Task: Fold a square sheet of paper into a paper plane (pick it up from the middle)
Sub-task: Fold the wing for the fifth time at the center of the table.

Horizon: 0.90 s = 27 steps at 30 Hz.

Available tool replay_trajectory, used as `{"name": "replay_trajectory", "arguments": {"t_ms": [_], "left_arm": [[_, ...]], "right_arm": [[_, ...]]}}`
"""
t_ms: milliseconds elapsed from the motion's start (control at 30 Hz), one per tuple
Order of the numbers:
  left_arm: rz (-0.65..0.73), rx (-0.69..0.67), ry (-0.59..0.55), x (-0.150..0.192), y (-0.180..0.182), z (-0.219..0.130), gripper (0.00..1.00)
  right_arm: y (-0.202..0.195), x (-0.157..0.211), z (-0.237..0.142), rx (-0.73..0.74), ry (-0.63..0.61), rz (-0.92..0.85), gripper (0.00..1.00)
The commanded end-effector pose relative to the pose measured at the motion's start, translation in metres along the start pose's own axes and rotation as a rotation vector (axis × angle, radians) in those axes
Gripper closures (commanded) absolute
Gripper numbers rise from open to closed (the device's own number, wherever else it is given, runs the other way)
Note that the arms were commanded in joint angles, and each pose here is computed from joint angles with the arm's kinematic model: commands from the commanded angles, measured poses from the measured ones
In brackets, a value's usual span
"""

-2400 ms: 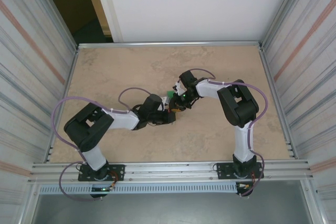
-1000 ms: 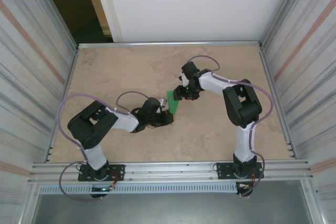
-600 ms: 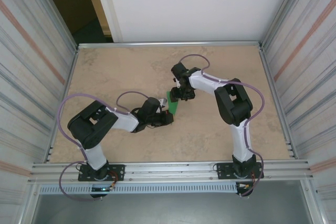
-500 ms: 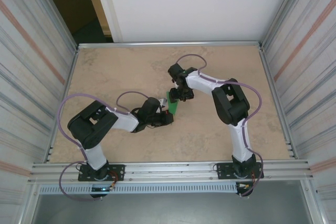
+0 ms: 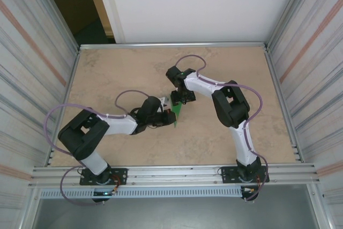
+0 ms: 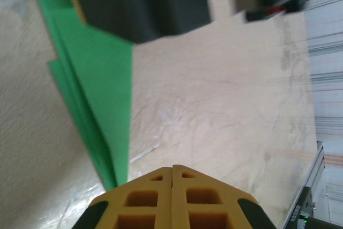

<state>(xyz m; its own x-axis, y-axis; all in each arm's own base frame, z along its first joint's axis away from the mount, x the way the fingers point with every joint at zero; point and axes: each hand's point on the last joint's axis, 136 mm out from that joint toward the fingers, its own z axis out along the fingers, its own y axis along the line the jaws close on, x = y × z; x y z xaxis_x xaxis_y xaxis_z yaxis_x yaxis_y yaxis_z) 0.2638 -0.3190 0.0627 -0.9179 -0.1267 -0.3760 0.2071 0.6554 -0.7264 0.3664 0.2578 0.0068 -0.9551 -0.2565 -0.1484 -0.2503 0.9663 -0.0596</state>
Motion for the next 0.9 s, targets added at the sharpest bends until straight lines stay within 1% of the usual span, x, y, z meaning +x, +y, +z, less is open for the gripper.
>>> {"name": "replay_trajectory", "arguments": {"t_ms": [0, 67, 200, 367, 467, 567, 667, 733, 800, 867], "left_arm": [[0.020, 0.008, -0.002, -0.012, -0.006, 0.005, 0.97], [0.004, 0.006, 0.007, -0.013, -0.005, 0.013, 1.00], [-0.033, -0.045, 0.030, -0.009, 0.010, 0.024, 1.00], [-0.071, -0.126, 0.066, 0.000, 0.030, 0.029, 1.00], [-0.113, -0.183, 0.098, 0.012, 0.046, 0.030, 1.00], [-0.162, -0.236, 0.116, 0.025, 0.063, 0.026, 1.00], [-0.195, -0.263, 0.122, 0.035, 0.075, 0.021, 1.00], [-0.204, -0.273, 0.131, 0.041, 0.081, 0.019, 1.00], [-0.209, -0.273, 0.138, 0.045, 0.083, 0.019, 1.00], [-0.211, -0.272, 0.142, 0.047, 0.084, 0.019, 1.00]], "right_arm": [[-0.045, 0.078, 0.079, 0.227, 0.271, -0.009, 0.34], [-0.044, 0.078, 0.079, 0.218, 0.274, -0.003, 0.34], [-0.041, 0.079, 0.080, 0.199, 0.277, 0.008, 0.34], [-0.040, 0.079, 0.079, 0.182, 0.281, 0.020, 0.34], [-0.037, 0.077, 0.075, 0.149, 0.281, 0.036, 0.34], [-0.024, 0.059, 0.051, 0.009, 0.236, 0.066, 0.32], [-0.014, 0.015, -0.006, -0.219, 0.088, 0.127, 0.31], [-0.014, -0.012, -0.049, -0.361, -0.033, 0.141, 0.31], [-0.010, -0.022, -0.081, -0.486, -0.124, 0.117, 0.31], [-0.004, -0.017, -0.098, -0.600, -0.160, 0.095, 0.34]]}}
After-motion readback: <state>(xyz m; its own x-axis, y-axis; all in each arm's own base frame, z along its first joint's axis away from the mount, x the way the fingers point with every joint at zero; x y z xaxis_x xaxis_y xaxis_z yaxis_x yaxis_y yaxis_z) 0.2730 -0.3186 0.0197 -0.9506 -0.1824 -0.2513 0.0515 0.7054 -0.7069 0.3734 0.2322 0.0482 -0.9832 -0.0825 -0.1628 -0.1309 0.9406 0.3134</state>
